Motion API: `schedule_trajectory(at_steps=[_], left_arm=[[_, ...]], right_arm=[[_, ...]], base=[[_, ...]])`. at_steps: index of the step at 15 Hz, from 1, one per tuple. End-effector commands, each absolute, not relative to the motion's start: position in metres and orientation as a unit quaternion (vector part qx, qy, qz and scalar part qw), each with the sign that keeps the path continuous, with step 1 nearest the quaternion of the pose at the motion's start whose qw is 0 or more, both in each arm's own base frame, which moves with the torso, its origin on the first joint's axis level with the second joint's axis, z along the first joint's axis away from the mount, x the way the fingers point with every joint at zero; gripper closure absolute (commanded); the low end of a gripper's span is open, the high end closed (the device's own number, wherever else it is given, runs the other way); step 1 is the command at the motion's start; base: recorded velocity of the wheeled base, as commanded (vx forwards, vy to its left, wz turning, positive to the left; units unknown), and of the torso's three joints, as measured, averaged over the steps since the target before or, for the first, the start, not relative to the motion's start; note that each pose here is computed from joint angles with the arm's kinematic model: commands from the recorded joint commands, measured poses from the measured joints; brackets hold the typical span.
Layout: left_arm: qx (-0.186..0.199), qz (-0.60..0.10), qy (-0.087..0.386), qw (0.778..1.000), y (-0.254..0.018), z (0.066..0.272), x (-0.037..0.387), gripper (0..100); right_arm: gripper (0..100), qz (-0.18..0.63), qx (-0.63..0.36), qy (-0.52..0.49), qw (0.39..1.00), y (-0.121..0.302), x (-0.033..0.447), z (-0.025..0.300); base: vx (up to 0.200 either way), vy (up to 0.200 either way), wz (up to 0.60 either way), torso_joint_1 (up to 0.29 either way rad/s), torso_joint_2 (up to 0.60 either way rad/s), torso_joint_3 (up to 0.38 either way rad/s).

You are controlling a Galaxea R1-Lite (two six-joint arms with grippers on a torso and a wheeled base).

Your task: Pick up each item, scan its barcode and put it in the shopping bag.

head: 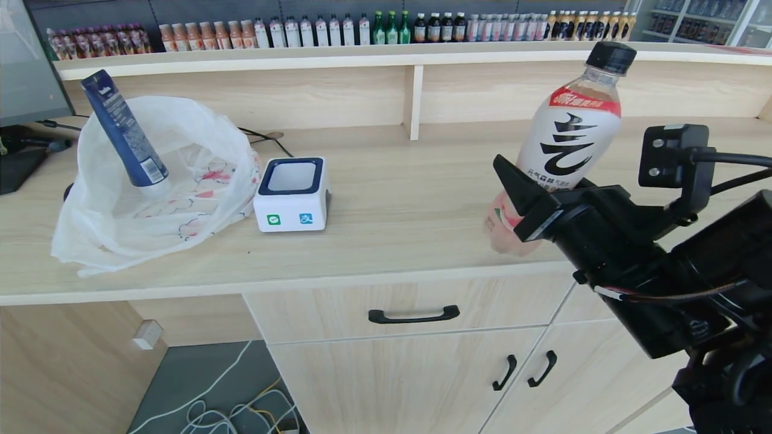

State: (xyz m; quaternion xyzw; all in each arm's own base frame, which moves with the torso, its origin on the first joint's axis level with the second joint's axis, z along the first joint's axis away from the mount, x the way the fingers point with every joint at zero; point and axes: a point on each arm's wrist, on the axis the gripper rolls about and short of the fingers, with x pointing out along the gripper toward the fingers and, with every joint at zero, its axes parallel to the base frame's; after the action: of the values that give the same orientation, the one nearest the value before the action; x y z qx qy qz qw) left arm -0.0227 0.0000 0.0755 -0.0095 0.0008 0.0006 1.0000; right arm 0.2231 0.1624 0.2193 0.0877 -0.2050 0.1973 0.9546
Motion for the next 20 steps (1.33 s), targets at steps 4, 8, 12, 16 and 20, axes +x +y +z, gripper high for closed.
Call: schedule_trajectory(at_steps=[4, 8, 12, 16, 20], left_arm=[[-0.010, 0.002, 0.002, 1.000, 0.000, 0.076, -0.023, 0], [-0.010, 0.002, 0.002, 1.000, 0.000, 0.076, -0.023, 0], [-0.012, 0.002, 0.002, 1.000, 0.000, 0.076, -0.023, 0], [-0.008, 0.002, 0.001, 1.000, 0.000, 0.076, -0.023, 0], [-0.008, 0.002, 0.001, 1.000, 0.000, 0.076, -0.023, 0]], right_arm=[[100, 0.188, 0.085, -0.207, 0.956, 0.157, 0.225, 0.219], [100, 0.189, 0.083, -0.204, 0.957, 0.159, 0.227, 0.216], [100, 0.190, 0.079, -0.198, 0.958, 0.161, 0.229, 0.213], [100, 0.190, 0.074, -0.198, 0.959, 0.163, 0.231, 0.212], [100, 0.191, 0.080, -0.208, 0.956, 0.163, 0.231, 0.218]], base=[[0.000, 0.200, 0.00, 0.001, 0.00, 0.001], [0.000, 0.200, 0.00, 0.000, 0.00, 0.002], [0.000, 0.200, 0.00, 0.002, 0.00, 0.002], [0.000, 0.150, 0.00, 0.003, 0.00, -0.001], [0.000, 0.000, 0.00, 0.000, 0.00, 0.000]])
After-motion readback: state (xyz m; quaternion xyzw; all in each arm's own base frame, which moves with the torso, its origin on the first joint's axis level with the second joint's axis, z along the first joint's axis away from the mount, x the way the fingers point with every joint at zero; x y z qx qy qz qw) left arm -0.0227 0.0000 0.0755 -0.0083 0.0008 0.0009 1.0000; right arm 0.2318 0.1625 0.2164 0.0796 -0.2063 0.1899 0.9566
